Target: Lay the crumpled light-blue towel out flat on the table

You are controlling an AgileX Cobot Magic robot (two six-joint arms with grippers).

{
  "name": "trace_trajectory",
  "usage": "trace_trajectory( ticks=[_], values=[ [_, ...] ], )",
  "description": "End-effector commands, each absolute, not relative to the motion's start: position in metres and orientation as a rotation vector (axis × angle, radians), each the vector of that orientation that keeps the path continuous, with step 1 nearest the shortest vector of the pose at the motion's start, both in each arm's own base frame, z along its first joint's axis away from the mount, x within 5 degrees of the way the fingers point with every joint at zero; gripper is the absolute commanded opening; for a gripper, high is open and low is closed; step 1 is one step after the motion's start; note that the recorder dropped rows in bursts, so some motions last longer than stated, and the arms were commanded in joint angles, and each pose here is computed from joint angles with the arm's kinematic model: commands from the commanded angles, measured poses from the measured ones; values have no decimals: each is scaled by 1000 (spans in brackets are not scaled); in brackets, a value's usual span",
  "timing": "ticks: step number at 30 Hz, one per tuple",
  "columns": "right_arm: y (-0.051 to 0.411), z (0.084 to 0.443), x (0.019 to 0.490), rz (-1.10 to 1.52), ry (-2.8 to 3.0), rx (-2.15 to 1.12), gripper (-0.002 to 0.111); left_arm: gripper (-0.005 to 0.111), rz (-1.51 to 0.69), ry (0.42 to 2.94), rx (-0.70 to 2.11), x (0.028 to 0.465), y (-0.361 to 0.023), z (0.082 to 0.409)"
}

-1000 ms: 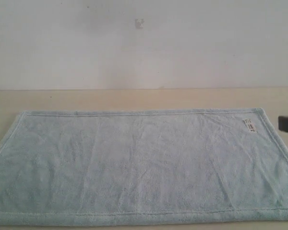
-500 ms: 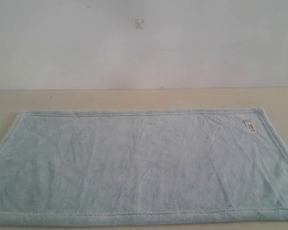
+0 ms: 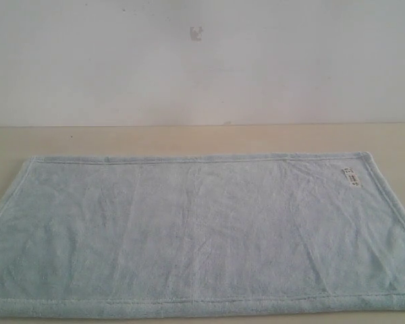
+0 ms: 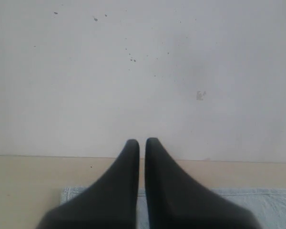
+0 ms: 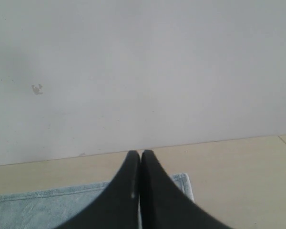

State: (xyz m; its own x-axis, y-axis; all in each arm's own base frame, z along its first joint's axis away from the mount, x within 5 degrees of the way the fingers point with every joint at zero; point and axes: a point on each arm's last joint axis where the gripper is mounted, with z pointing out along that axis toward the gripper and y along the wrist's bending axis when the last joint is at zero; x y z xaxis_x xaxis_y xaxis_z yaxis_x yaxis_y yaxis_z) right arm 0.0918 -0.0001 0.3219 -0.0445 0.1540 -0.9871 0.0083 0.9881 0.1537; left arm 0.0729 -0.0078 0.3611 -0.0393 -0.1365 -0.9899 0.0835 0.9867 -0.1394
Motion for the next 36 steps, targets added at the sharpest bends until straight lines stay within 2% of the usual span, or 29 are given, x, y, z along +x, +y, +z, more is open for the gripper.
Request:
trace_trajectory(
  ticks=[1, 10, 22, 26, 36],
  values=[
    [-1, 323, 86, 122, 1588, 125, 0, 4, -184, 1601, -48, 72, -8, 360],
    [-10, 329, 32, 117, 1421, 174, 0, 4, -184, 1601, -48, 72, -8, 360],
    [-6, 327, 31, 146, 1423, 118, 0, 4, -184, 1601, -48, 72, -8, 360],
    [2, 311, 36, 135, 1414, 2, 0, 4, -184, 1601, -48, 72, -8, 360],
    [9, 243, 46, 116, 1580, -114, 0, 4, -184, 1599, -47, 72, -8, 360]
  ],
)
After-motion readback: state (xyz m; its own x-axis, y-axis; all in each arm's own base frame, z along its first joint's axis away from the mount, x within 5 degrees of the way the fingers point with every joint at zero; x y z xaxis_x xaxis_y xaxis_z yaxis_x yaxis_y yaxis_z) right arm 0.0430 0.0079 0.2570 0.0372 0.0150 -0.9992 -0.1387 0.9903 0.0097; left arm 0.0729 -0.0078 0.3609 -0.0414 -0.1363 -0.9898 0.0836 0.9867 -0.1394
